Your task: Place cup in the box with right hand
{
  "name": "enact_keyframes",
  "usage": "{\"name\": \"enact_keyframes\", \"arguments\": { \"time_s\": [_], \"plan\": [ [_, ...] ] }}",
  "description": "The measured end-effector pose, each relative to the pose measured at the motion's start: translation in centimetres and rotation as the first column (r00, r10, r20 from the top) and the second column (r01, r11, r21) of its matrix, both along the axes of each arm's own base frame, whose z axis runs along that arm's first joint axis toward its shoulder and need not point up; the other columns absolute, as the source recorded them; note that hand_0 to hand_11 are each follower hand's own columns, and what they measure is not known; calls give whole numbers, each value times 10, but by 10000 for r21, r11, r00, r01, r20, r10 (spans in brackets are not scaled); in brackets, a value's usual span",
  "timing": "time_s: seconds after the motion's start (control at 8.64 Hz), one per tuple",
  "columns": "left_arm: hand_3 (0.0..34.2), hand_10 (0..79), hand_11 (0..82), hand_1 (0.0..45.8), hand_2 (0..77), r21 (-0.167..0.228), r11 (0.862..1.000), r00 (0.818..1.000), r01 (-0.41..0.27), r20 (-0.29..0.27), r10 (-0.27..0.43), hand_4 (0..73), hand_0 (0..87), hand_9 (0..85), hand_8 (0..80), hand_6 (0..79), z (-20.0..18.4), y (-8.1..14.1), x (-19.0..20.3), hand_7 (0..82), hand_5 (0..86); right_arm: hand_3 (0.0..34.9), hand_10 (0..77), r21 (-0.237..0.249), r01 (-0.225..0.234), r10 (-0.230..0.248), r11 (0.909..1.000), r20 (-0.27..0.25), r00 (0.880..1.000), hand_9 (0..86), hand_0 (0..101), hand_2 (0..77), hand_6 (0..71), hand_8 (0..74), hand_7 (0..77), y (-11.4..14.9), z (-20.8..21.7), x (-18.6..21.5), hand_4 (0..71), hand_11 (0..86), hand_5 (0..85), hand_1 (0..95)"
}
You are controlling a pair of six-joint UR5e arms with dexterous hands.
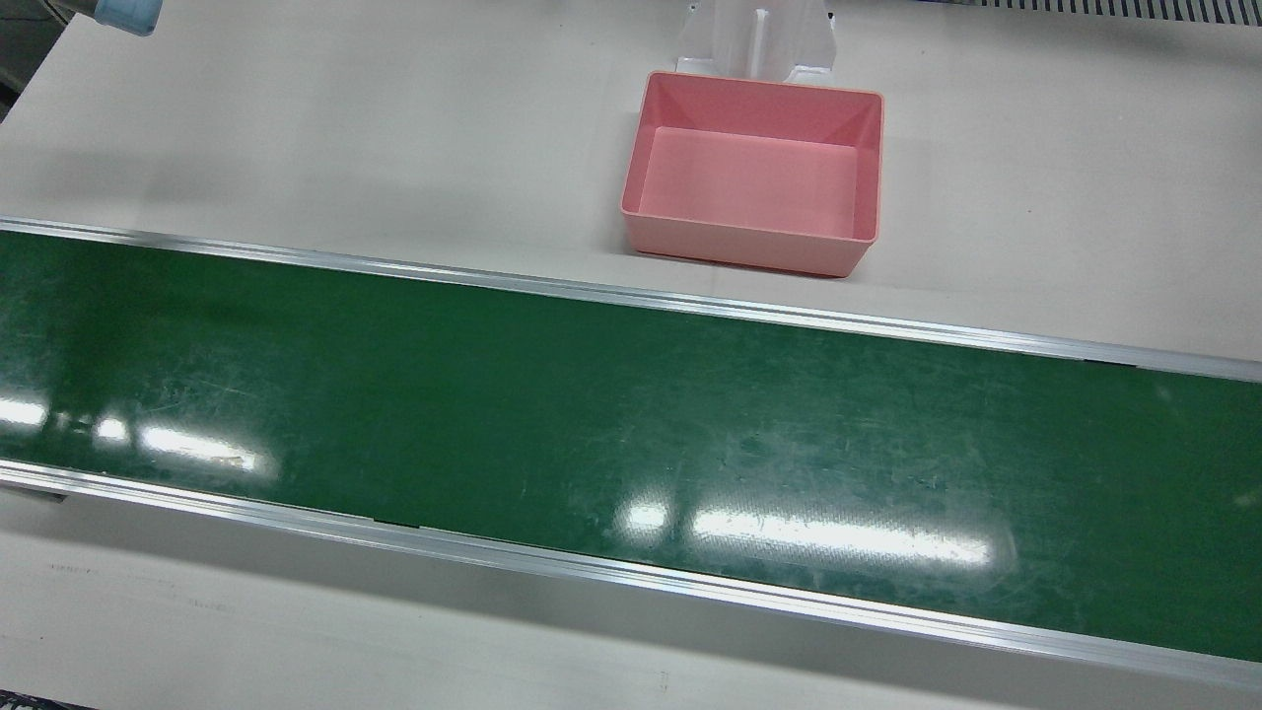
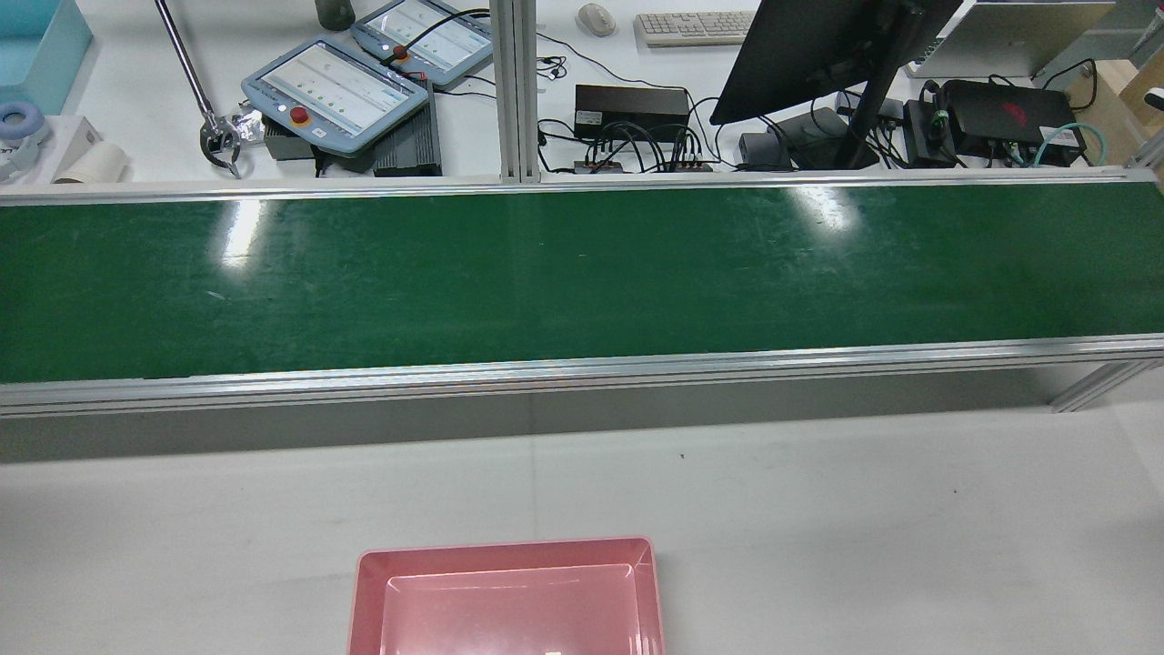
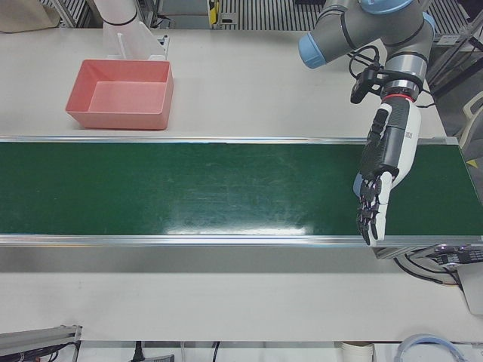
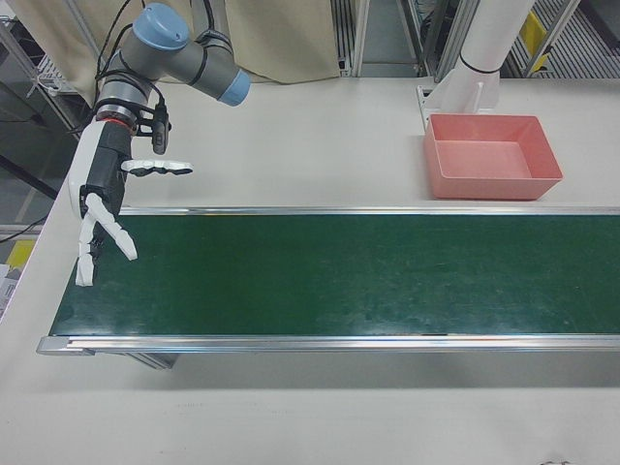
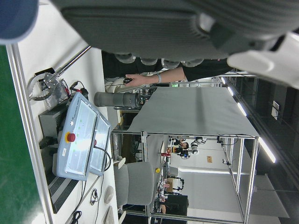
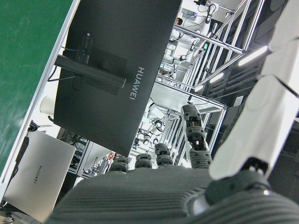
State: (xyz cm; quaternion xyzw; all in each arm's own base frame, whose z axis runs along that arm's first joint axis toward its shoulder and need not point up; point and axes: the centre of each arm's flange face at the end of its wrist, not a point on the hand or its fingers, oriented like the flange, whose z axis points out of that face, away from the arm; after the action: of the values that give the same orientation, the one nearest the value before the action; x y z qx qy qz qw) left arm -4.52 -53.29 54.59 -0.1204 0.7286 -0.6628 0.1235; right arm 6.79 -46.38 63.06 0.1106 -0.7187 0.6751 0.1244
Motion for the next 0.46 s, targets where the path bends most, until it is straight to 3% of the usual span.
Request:
{"name": "enact_keyframes", "arguments": {
  "time_s": [0.12, 0.23, 0.35, 0.46],
  "plan": [
    [0, 0, 0, 5, 5, 5, 10000, 10000, 5, -1, -5, 11, 0, 0, 0, 5, 0, 0, 0, 5, 5, 8, 16, -20, 97, -97, 10000, -9, 10000, 60, 455, 76, 33, 16, 125, -1, 1, -4, 104, 44, 33, 33],
    [0, 0, 0, 5, 5, 4, 10000, 10000, 5, -1, -5, 11, 0, 0, 0, 5, 0, 0, 0, 5, 5, 22, 16, -102, 250, -251, 9996, -52, 9997, 33, 455, 71, 33, 11, 109, -2, 6, -10, 65, 44, 33, 109],
    [0, 0, 0, 5, 5, -1, 10000, 10000, 8, -1, -8, 11, 0, 0, 0, 5, 0, 0, 0, 5, 0, 34, 16, -249, 382, -385, 9990, -106, 9992, 33, 454, 60, 33, 11, 109, -5, 14, -15, 65, 44, 33, 65],
    [0, 0, 0, 5, 5, 2, 10000, 10000, 7, -1, -7, 11, 0, 0, 0, 0, 0, 0, 0, 5, 5, 29, 16, -322, 434, -439, 9985, -142, 9989, 49, 424, 131, 33, 11, 109, -14, 18, -19, 60, 44, 33, 115]
  ]
}}
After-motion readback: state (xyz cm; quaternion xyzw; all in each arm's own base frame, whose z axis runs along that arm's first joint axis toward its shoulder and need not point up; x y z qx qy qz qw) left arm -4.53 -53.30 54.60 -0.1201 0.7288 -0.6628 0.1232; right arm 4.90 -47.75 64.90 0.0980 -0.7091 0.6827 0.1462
